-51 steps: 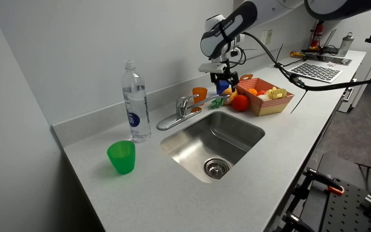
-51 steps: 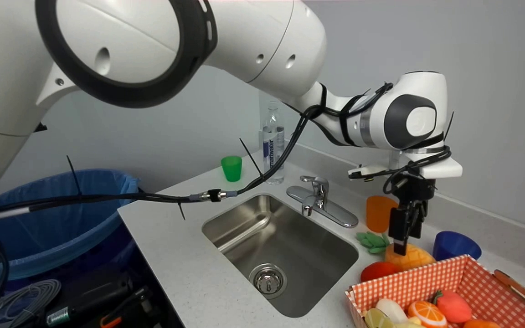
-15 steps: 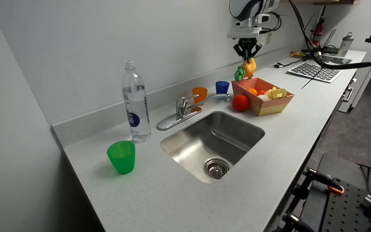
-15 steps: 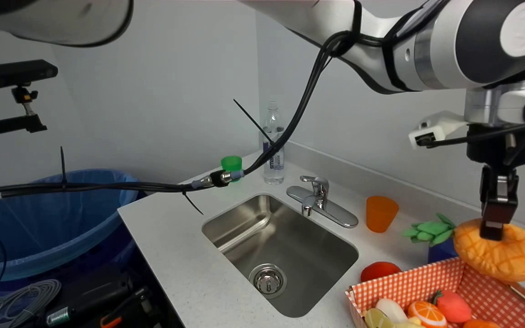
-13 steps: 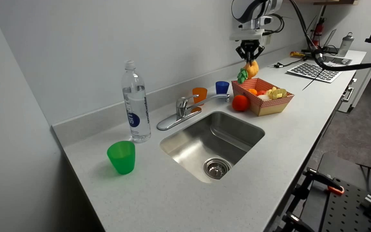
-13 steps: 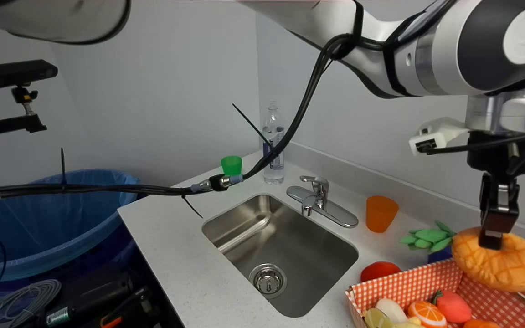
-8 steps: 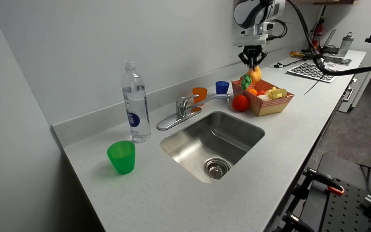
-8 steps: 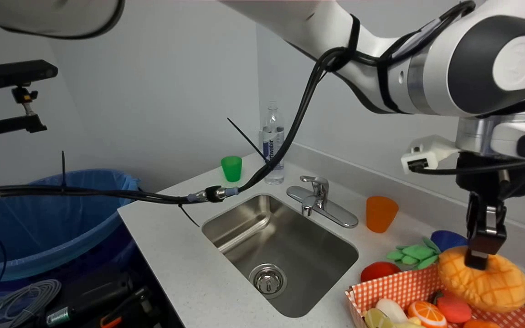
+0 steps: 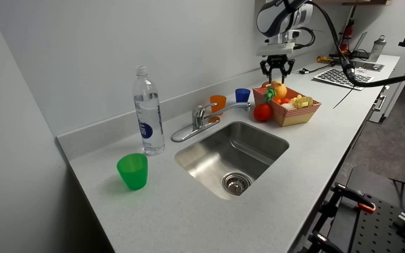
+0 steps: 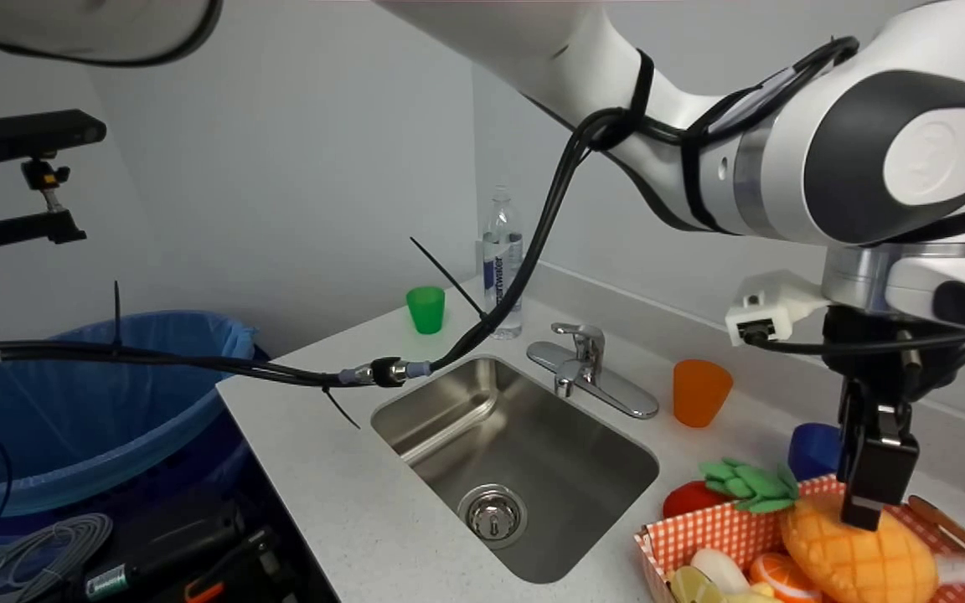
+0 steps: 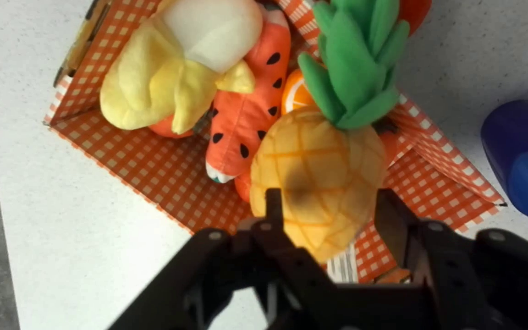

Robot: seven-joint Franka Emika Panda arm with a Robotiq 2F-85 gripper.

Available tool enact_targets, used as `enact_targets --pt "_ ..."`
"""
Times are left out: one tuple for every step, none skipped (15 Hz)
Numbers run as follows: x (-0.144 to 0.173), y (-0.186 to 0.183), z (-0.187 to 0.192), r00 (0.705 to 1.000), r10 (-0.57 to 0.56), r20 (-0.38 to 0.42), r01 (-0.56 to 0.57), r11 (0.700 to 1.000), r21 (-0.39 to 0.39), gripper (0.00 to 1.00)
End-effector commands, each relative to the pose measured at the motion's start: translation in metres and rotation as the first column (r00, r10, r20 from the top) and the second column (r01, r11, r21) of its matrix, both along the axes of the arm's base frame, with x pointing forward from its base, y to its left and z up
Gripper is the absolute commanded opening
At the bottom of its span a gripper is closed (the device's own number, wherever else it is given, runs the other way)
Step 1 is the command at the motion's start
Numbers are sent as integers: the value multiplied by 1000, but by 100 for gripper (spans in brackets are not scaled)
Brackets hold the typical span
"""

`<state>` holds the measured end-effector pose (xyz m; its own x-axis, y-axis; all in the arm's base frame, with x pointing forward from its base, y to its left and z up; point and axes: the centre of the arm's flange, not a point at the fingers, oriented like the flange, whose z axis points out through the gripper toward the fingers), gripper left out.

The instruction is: Put the pineapple in the basket

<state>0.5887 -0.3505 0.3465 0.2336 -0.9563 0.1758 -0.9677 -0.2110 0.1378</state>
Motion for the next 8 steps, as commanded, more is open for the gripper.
enact_targets --pt "-10 7 12 999 34 33 -33 999 -8 87" --pt "-9 7 14 998 40 40 -39 999 -11 95" --pt "-7 8 17 998 45 48 -45 999 -13 99" --pt "-6 9 19 997 50 57 -49 999 -17 100" --pt "-5 10 22 996 53 65 -52 999 -17 100" --pt "-3 11 26 996 46 70 -45 999 -24 100" --pt "-2 12 28 997 47 67 -45 999 -27 100" --pt "6 4 18 998 34 47 -33 999 -21 100"
